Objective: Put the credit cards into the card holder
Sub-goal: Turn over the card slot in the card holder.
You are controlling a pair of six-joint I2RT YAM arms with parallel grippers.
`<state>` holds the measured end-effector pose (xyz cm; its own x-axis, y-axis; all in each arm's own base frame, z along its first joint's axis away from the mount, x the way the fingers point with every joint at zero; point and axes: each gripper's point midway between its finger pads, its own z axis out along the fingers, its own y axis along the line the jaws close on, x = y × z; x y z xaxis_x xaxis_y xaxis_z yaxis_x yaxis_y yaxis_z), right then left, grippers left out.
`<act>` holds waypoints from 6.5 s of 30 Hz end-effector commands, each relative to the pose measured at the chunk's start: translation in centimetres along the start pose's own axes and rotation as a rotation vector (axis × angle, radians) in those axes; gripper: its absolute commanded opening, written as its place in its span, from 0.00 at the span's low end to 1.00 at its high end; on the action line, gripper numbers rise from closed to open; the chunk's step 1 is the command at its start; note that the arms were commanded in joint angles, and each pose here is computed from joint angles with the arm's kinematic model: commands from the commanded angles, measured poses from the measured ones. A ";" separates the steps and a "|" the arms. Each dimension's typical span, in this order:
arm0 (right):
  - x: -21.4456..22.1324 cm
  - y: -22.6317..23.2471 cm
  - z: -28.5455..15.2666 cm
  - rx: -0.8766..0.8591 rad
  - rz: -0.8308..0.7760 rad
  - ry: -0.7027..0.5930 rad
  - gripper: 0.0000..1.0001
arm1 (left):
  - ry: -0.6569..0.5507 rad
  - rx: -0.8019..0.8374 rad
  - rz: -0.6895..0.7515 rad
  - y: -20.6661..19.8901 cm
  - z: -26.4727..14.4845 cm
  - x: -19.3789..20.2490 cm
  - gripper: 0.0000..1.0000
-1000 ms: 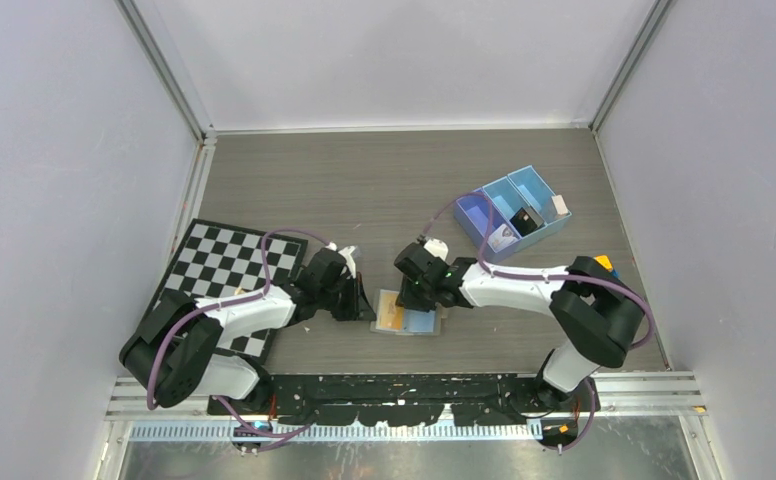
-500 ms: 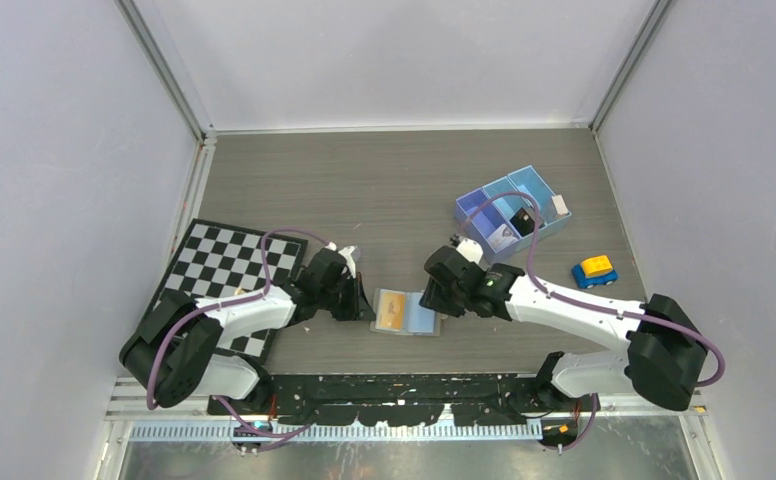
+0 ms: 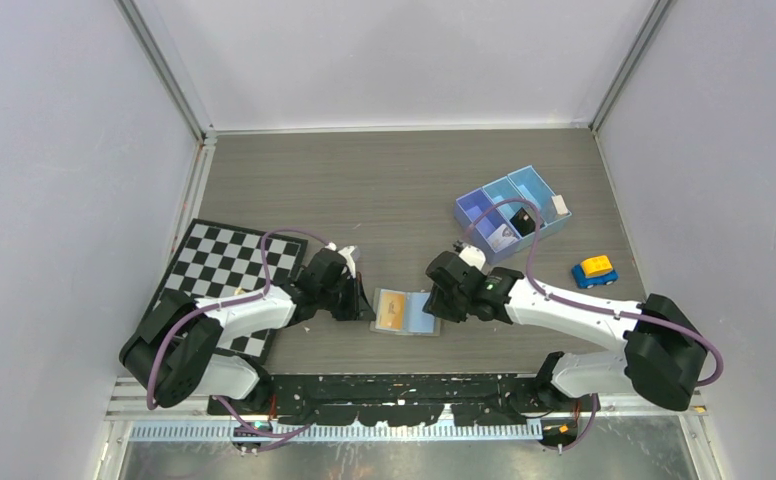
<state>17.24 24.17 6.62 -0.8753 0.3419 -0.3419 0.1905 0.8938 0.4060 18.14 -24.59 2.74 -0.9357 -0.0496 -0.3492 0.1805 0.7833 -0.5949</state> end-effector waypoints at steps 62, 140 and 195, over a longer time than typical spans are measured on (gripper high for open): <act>1.1 8.3 3.4 -0.327 -0.065 0.021 0.32 | 0.003 0.017 0.001 -0.2 0.4 0.1 0.00; 1.6 -1.8 3.1 0.100 -0.041 -0.001 0.37 | 0.005 0.014 -0.003 -0.1 0.5 0.1 0.00; -0.4 9.8 1.6 -0.278 -0.155 0.002 0.39 | -0.008 0.035 -0.012 -0.4 0.9 -0.2 0.00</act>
<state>18.71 30.40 6.91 -0.8974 0.2324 -0.3750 0.0131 0.8637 0.5038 18.11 -25.11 2.14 -0.9422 -0.0603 -0.3296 0.1668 0.7687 -0.6175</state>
